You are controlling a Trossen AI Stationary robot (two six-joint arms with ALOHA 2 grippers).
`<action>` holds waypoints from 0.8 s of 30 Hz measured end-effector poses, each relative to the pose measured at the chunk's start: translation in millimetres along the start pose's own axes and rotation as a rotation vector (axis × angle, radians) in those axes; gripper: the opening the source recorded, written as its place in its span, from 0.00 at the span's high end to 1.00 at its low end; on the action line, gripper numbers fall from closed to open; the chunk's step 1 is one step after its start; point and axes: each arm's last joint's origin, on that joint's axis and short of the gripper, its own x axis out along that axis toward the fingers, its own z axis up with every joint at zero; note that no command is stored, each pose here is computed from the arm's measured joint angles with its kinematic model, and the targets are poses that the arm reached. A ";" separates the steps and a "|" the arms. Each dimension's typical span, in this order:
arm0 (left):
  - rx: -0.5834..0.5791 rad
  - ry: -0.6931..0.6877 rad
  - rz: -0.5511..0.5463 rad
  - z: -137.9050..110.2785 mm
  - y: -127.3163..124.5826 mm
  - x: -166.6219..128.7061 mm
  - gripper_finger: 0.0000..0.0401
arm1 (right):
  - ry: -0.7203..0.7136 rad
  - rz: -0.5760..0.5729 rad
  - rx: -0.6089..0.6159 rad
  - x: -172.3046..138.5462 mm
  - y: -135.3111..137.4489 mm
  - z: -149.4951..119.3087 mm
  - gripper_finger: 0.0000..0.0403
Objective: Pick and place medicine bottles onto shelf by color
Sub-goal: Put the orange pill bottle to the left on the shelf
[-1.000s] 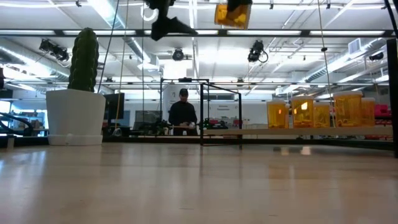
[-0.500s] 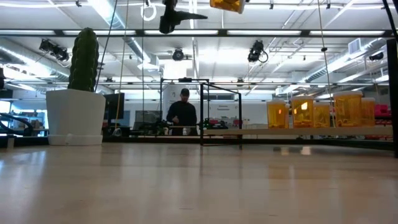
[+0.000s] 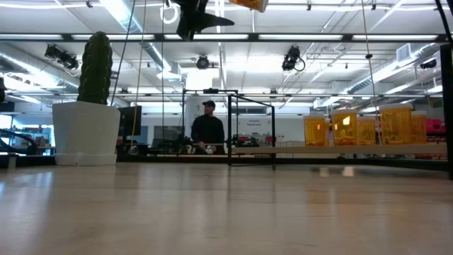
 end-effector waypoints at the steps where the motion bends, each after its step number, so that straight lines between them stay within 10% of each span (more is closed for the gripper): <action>1: -0.010 0.001 -0.001 0.0 -0.1 0.0 0.12 | -0.005 -0.003 -0.007 0.0 -0.1 0.5 0.50; 24: -0.033 -0.019 -0.056 2.9 -5.0 -0.1 0.37 | -0.054 -0.029 -0.009 0.6 -10.9 5.9 0.50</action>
